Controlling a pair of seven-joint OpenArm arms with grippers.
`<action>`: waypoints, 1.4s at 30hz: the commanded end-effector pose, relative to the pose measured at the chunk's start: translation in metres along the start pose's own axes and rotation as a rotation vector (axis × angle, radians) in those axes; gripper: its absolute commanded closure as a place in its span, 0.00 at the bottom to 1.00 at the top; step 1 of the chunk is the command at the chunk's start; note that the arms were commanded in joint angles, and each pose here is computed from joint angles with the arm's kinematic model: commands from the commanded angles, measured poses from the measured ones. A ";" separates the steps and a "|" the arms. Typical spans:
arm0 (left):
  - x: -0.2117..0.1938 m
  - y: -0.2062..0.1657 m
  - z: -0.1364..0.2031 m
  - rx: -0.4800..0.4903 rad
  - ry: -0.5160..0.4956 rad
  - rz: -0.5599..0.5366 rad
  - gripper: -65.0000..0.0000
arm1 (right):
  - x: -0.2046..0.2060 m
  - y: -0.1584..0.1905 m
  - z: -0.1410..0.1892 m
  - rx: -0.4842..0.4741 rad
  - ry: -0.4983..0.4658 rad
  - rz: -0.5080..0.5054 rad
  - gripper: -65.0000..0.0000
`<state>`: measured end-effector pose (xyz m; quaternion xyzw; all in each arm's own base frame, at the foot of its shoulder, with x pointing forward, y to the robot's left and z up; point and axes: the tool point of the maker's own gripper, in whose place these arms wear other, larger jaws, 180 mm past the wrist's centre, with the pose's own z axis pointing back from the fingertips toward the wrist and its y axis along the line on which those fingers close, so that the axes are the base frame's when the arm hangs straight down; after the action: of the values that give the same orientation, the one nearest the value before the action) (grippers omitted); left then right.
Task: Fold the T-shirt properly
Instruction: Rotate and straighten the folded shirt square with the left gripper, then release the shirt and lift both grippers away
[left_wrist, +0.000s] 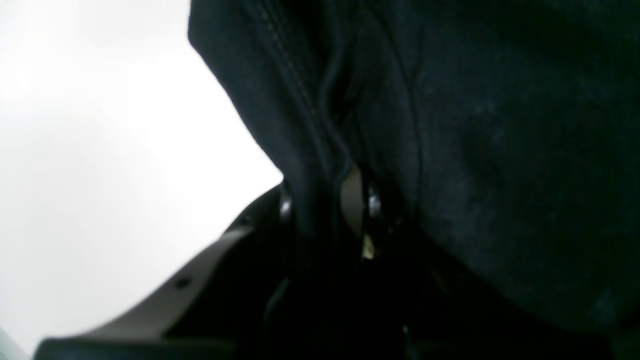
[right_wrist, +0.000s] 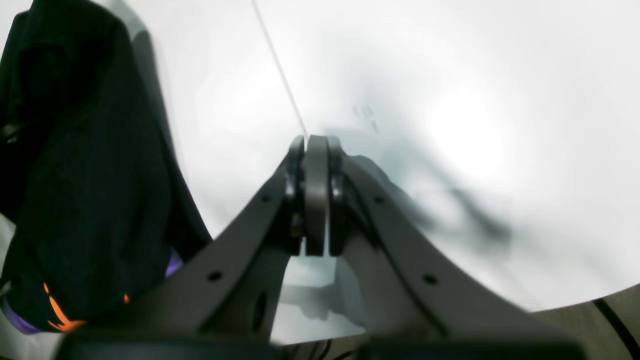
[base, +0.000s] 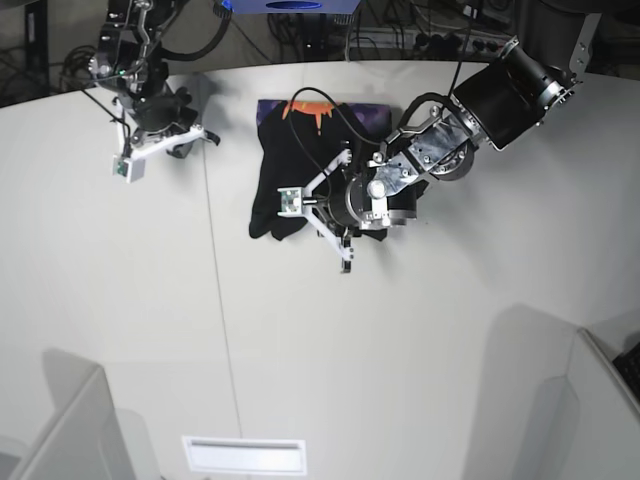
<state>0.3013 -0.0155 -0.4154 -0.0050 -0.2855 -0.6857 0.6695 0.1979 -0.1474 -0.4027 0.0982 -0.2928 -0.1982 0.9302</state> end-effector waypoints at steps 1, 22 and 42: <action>0.001 0.017 0.005 0.039 0.000 -0.006 1.00 | 0.006 0.001 0.003 0.009 -0.024 0.009 1.00; 0.055 0.118 0.085 0.337 -0.105 -0.042 0.03 | -0.007 -0.005 0.006 -0.005 0.003 0.011 1.00; -0.041 0.059 0.161 0.553 -0.394 0.472 1.00 | 0.017 0.006 0.025 0.125 -0.218 0.229 1.00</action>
<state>0.2967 0.0958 -0.2883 -0.0153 -0.5502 -0.3961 0.7350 0.1919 -0.1477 -0.3836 0.1014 -0.3919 -0.0892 0.9100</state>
